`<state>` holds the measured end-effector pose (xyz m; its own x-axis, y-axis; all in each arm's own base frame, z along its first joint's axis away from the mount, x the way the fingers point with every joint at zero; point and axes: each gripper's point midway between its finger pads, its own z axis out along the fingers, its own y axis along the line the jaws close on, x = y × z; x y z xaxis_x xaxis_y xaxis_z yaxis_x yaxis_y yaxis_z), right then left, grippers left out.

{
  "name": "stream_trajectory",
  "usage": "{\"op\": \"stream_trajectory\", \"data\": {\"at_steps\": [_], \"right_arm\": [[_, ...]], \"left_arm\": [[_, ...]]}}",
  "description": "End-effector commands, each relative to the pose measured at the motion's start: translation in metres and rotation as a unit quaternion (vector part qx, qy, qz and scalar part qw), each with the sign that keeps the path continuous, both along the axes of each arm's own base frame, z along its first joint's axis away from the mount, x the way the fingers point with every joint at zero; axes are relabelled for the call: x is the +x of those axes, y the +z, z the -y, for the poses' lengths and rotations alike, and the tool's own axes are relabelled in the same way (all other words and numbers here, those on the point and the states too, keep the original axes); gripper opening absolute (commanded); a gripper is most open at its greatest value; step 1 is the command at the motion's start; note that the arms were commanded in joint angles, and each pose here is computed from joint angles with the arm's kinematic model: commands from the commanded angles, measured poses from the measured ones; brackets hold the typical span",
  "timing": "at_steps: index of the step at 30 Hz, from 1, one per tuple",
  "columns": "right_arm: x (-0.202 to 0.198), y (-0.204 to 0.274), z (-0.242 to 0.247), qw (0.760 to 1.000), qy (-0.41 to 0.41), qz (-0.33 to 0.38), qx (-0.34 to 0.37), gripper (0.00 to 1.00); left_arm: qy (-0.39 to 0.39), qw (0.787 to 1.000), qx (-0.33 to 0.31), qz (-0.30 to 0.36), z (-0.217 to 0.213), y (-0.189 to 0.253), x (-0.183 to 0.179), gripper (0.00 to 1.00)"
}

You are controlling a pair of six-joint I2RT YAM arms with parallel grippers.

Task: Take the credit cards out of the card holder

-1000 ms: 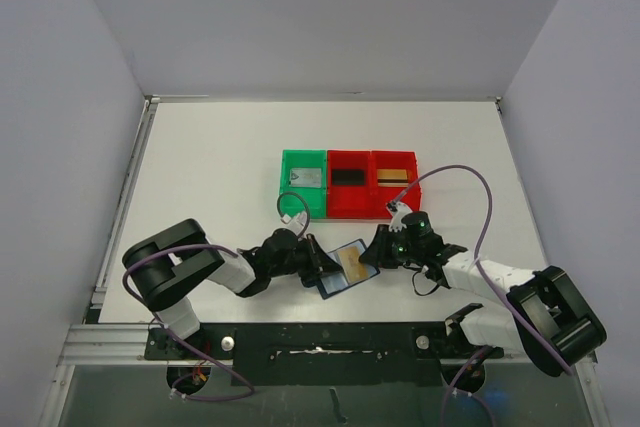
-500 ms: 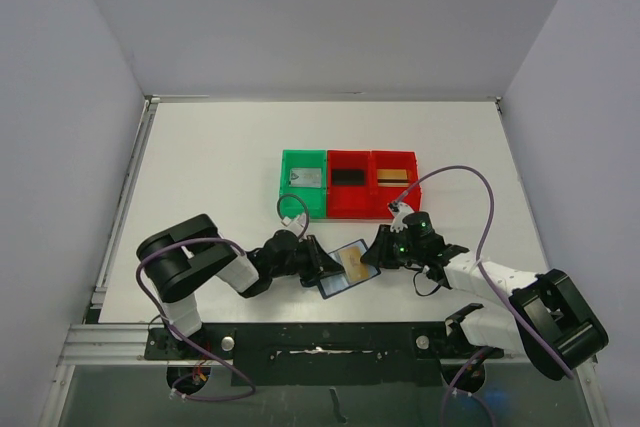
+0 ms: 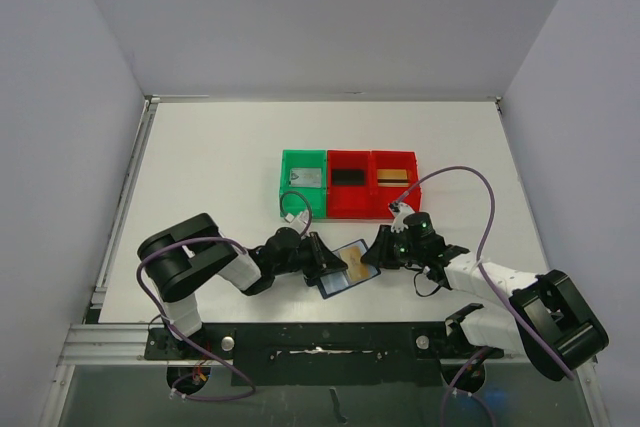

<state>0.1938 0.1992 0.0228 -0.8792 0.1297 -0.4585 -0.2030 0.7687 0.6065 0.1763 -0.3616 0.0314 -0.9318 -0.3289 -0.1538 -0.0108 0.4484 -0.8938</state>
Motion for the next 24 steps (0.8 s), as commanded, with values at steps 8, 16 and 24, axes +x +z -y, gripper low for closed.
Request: {"op": "stream_trajectory", "data": {"at_steps": [8,16,24], "right_arm": [[-0.014,-0.016,0.017,0.999,-0.015,-0.025,-0.034,0.16],[-0.012,-0.019,0.018,0.999,-0.016,-0.027,-0.043,0.17],[-0.013,-0.018,0.019,0.999,-0.016,-0.027,-0.044,0.17]], "left_arm": [[-0.004,0.999,-0.018,0.030,0.004,0.015,0.006,0.00],[0.002,1.000,-0.012,0.025,-0.005,0.012,0.001,0.00],[0.005,1.000,-0.002,0.019,-0.012,0.007,-0.003,0.00]]}}
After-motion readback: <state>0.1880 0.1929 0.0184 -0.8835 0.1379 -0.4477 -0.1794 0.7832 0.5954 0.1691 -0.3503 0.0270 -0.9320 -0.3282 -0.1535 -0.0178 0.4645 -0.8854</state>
